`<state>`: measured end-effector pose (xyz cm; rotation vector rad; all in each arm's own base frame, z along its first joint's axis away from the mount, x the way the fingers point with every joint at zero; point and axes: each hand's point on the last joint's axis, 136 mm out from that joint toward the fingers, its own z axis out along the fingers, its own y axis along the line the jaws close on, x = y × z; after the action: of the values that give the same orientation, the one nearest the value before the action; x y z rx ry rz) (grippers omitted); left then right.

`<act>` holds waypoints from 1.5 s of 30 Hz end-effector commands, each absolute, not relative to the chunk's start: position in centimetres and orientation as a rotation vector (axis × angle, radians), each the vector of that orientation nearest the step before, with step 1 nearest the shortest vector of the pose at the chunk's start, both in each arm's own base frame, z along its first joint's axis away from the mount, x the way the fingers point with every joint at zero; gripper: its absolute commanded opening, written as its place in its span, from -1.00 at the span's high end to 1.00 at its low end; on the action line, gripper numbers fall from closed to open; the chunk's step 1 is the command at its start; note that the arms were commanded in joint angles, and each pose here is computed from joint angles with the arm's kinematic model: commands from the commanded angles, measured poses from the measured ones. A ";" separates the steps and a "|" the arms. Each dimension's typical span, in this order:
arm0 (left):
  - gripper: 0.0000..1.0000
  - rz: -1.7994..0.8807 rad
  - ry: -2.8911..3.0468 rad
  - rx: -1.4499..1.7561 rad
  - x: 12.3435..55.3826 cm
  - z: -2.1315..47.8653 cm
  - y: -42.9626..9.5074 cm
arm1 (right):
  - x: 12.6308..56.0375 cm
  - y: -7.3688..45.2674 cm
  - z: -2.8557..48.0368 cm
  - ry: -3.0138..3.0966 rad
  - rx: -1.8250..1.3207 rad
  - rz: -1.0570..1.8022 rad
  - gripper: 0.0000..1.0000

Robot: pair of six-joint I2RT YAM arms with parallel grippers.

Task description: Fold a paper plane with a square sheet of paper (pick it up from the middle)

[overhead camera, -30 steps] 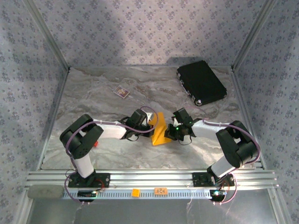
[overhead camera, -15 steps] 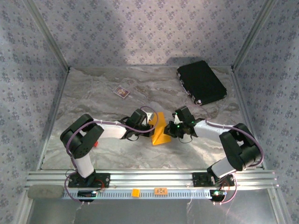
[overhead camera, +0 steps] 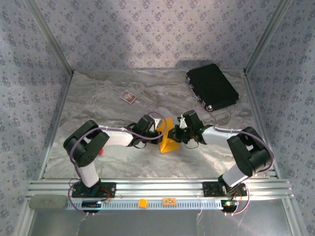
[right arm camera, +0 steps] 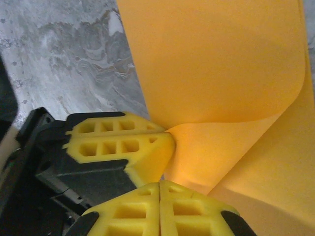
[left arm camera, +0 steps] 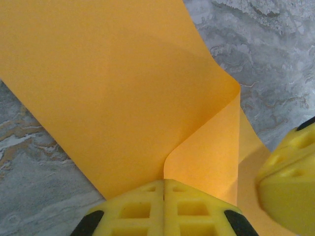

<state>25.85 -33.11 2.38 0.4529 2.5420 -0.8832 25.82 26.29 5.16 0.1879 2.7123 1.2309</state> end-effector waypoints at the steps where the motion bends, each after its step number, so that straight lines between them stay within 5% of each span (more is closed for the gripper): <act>1: 1.00 -0.897 2.558 0.446 25.5 2.2 -33.0 | 26.0 27.0 5.1 2.720 0.200 1.260 0.85; 28: 1.00 -0.896 2.573 0.448 25.1 2.1 -32.6 | 24.1 25.9 1.2 2.809 0.261 1.245 0.85; 45: 1.00 -0.895 2.580 0.456 24.9 2.0 -32.6 | 27.0 26.0 3.8 2.734 0.255 1.239 0.85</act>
<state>25.64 -33.16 2.35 0.4591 2.5465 -0.8945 26.50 26.20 4.46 0.2393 2.7083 1.2762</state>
